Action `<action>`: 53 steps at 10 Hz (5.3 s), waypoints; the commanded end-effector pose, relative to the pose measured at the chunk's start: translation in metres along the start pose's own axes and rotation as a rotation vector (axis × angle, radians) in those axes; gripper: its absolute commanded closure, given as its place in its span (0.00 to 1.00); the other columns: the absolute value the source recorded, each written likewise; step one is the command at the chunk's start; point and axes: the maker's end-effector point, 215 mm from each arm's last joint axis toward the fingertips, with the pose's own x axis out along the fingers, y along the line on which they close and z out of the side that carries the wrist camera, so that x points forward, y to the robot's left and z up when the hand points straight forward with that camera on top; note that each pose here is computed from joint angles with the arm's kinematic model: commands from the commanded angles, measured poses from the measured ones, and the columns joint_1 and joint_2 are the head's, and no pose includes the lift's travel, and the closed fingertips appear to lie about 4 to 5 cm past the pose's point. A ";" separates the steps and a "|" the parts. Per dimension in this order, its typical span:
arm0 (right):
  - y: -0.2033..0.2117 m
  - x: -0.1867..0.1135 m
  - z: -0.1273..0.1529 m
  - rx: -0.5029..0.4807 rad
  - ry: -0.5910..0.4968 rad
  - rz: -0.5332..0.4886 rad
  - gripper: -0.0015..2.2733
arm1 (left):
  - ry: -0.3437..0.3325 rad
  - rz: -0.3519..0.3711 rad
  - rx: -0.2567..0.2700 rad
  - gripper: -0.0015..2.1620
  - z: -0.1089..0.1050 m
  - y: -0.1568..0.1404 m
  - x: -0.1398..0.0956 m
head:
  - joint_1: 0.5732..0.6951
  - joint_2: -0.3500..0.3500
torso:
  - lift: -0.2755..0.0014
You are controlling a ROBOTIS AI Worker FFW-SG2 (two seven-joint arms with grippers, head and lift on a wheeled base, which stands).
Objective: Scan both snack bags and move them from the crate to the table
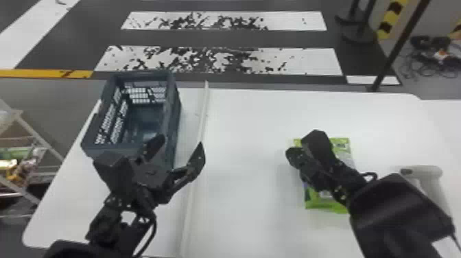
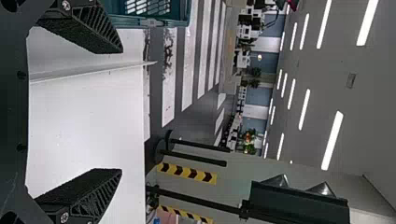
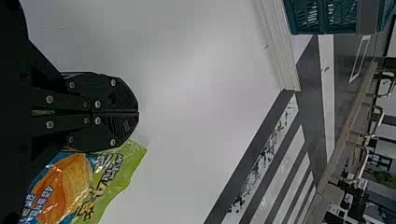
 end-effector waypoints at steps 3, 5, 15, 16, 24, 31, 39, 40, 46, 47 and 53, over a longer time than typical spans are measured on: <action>-0.027 -0.069 0.058 0.153 -0.130 -0.005 0.43 | -0.001 -0.003 0.003 0.04 0.002 -0.001 0.000 | 1.00 0.59 | 0.68; -0.087 -0.115 0.037 0.242 -0.088 -0.109 0.13 | -0.005 -0.005 0.007 0.04 0.006 -0.001 0.000 | 1.00 0.54 | 0.68; -0.215 -0.207 -0.178 0.609 0.114 -0.314 0.07 | 0.009 -0.002 0.006 0.04 0.001 0.001 0.000 | 1.00 0.00 | 0.68; -0.209 -0.201 -0.184 0.628 0.122 -0.290 0.07 | 0.012 0.000 0.004 0.04 0.000 0.002 0.000 | 1.00 0.00 | 0.68; -0.205 -0.178 -0.197 0.595 0.181 -0.251 0.99 | 0.015 0.002 0.000 0.04 -0.004 0.002 0.000 | 1.00 0.00 | 0.68; -0.134 -0.232 -0.138 0.657 0.222 -0.151 0.99 | 0.009 0.003 0.002 0.04 -0.001 0.003 0.001 | 1.00 0.04 | 0.68; -0.035 -0.235 -0.100 0.687 0.275 0.040 0.99 | 0.006 0.010 -0.003 0.04 -0.003 0.005 0.001 | 1.00 0.21 | 0.68; -0.031 -0.232 -0.098 0.681 0.277 0.048 0.99 | 0.008 0.010 -0.003 0.04 -0.003 0.005 0.000 | 1.00 0.24 | 0.68; -0.031 -0.224 -0.107 0.679 0.299 0.046 0.99 | 0.008 0.010 -0.004 0.04 -0.004 0.004 0.001 | 1.00 0.27 | 0.68; -0.031 -0.225 -0.106 0.678 0.296 0.045 0.99 | 0.008 0.010 -0.004 0.04 -0.004 0.004 0.001 | 1.00 0.27 | 0.68; -0.151 -0.208 -0.124 0.613 0.170 -0.171 0.99 | 0.008 -0.002 -0.005 0.04 -0.003 -0.002 0.001 | 1.00 0.14 | 0.68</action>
